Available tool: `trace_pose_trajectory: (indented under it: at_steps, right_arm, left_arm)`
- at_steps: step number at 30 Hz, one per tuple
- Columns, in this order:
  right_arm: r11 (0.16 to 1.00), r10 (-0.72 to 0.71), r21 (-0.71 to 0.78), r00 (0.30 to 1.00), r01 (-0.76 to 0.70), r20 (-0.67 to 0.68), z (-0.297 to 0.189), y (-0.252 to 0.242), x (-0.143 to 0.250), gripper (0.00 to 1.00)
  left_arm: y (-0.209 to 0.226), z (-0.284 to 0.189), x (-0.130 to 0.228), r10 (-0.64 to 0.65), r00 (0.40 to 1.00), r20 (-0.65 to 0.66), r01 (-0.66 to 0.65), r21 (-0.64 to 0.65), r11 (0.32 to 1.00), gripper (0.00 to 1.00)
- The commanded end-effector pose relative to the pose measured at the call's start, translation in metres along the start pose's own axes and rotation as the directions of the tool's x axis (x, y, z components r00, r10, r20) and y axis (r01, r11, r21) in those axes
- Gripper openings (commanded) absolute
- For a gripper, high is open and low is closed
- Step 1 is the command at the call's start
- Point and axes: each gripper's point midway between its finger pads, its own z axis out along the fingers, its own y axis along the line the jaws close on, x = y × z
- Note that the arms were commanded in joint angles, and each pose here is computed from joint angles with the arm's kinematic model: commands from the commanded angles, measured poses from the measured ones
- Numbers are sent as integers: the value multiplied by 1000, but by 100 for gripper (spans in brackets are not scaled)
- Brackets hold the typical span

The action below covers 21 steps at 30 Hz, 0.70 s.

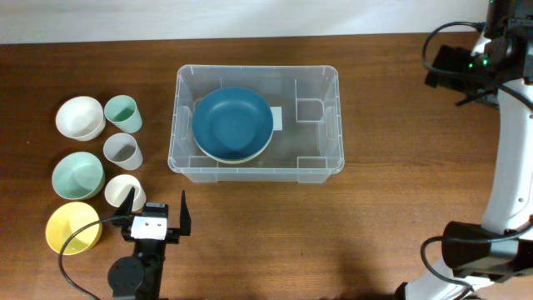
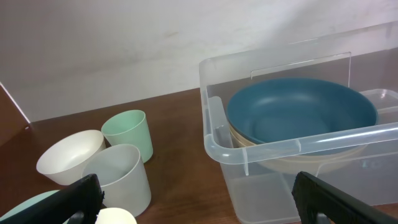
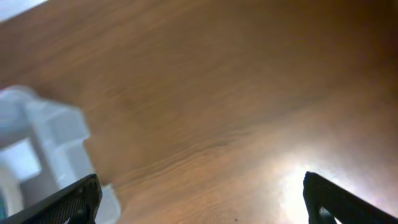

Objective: Pack container

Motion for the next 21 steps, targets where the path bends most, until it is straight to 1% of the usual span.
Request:
trace_pose_trajectory:
  at_steps: [1, 3, 7, 9, 12, 17, 21]
  right_arm:
    - [966, -172, -200, 985, 167, -9, 1, 32, 4, 99]
    - [962, -185, -207, 983, 180, -7, 1, 34, 5, 99]
    - [941, -278, -204, 960, 270, -15, 2, 31, 11, 99]
    - [941, -306, -164, 952, 297, -28, 3, 24, 13, 99]
    - [948, -307, -101, 950, 301, -50, 6, 12, 14, 99]
    - [950, -302, -98, 951, 295, -67, 10, 9, 17, 99]
    - [967, -240, -103, 968, 232, -79, 27, -6, 12, 99]
  left_arm:
    - [-1, 0, 1, 12, 1000, 3, -12, 4, 1000, 99]
    - [-1, 0, 1, 12, 1000, 3, -12, 4, 1000, 100]
    - [-1, 0, 1, 12, 1000, 3, -12, 4, 1000, 99]
    - [-1, 0, 1, 12, 1000, 3, -12, 4, 1000, 99]
    - [-1, 0, 1, 12, 1000, 3, -12, 4, 1000, 100]
    - [-1, 0, 1, 12, 1000, 3, -12, 4, 1000, 100]
    - [-1, 0, 1, 12, 1000, 3, -12, 4, 1000, 100]
